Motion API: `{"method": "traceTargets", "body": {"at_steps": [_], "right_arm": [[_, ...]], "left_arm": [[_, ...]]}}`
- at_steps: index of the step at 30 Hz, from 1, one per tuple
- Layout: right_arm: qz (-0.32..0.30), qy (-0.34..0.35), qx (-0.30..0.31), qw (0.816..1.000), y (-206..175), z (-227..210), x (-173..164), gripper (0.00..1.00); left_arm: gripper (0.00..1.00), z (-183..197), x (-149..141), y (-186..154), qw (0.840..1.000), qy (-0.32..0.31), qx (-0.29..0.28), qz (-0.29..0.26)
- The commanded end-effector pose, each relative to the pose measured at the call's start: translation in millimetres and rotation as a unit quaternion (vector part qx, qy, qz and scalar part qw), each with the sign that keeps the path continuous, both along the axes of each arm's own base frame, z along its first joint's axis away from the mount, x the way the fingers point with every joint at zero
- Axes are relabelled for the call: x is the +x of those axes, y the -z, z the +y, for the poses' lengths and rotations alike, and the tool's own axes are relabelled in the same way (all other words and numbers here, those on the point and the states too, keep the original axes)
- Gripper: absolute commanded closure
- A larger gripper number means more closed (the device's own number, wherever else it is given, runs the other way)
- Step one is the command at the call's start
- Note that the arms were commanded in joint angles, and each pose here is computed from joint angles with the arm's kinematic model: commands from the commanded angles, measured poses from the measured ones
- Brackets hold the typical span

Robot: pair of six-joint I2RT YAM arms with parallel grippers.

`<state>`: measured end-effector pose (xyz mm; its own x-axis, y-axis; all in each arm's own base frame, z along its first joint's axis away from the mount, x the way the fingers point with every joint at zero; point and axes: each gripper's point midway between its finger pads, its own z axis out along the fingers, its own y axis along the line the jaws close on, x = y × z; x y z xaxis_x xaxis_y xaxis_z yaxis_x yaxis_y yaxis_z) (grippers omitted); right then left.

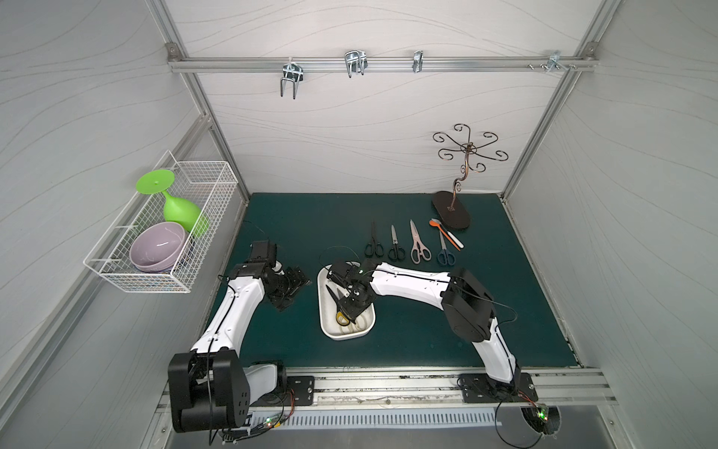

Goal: Take the scissors out of the storage box
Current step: Pick up the scissors from the storage box.

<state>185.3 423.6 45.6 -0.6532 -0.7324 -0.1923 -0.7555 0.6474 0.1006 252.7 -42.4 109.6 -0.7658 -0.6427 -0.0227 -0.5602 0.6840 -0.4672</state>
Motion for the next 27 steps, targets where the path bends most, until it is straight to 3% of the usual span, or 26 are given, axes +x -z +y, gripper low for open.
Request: {"method": "traceTargets", "body": {"at_steps": [1,27], "right_arm": [[-0.002,-0.004,0.014,1.0,-22,-4,-2,1.0],[-0.005,0.027,0.06,0.998,-79,-28,7,1.0]], "left_arm": [[0.17,0,9,-16,1.0,-0.001,-0.006,-0.02],[0.17,2,20,-31,0.999,-0.011,-0.013,-0.035]]}}
